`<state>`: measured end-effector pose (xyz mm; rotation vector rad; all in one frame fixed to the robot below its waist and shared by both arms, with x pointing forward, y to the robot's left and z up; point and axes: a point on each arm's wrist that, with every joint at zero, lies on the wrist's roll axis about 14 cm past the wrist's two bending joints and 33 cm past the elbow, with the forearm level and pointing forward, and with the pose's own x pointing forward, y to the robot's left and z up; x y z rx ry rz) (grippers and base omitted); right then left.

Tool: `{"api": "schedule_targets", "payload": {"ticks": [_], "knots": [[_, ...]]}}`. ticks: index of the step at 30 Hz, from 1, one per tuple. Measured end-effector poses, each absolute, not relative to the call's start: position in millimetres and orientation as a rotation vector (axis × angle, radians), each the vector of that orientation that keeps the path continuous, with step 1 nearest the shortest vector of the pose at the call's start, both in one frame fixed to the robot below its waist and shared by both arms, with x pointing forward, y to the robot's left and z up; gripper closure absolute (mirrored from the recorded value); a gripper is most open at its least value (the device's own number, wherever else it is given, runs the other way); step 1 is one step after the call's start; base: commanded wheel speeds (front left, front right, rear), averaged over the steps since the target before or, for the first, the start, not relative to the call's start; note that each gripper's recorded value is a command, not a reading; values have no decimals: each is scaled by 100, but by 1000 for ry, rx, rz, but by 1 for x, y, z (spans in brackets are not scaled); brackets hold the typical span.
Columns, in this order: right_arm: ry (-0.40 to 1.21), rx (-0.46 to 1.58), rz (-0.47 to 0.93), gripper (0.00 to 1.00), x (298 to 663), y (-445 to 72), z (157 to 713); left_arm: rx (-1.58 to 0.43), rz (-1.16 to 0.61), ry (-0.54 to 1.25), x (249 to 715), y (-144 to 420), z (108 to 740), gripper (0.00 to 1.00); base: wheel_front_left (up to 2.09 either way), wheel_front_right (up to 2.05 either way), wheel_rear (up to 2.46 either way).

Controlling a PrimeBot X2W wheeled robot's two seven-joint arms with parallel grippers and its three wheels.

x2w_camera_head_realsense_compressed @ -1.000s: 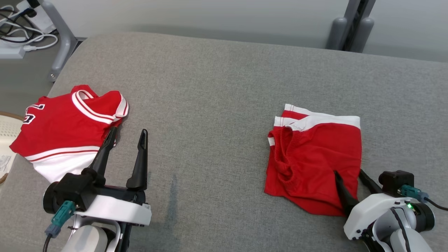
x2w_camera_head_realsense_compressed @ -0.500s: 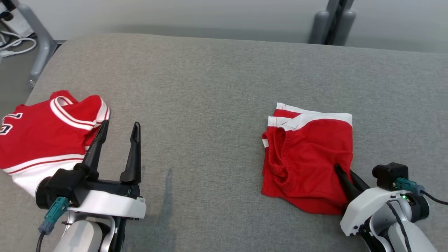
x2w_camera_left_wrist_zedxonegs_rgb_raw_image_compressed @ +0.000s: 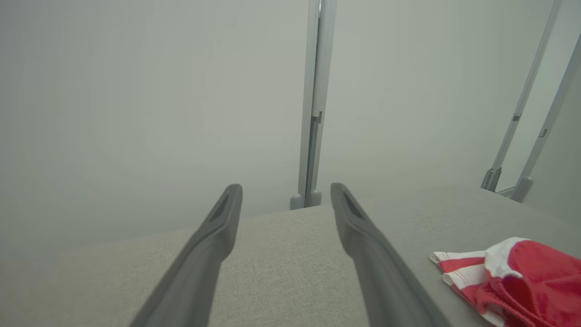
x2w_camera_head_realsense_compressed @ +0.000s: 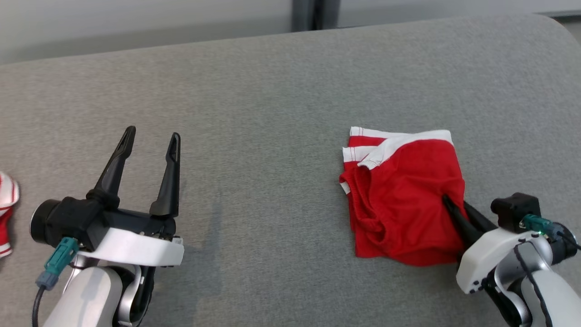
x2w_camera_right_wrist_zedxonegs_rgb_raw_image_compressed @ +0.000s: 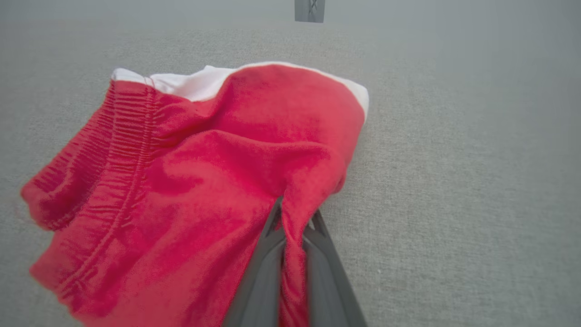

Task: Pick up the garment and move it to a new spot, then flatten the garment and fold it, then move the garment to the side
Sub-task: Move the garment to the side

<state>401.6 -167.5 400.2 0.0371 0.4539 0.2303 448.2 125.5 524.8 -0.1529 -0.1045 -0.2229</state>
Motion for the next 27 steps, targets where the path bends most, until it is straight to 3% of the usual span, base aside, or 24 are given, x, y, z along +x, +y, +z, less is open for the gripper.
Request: {"api": "schedule_targets", "payload": {"ticks": [13, 20, 26, 27], "knots": [[431, -200, 83, 100, 449, -276, 407, -186, -463, -57, 504, 40, 494, 0, 0, 0, 0], [486, -440, -26, 100, 471, -367, 409, -207, -542, -25, 522, 14, 467, 0, 0, 0, 0], [513, -523, -75, 100, 480, -401, 407, -212, -556, -4, 527, 10, 453, 0, 0, 0, 0], [510, -527, -82, 86, 481, -404, 408, -212, -557, -1, 527, 9, 451, 0, 0, 0, 0]]}}
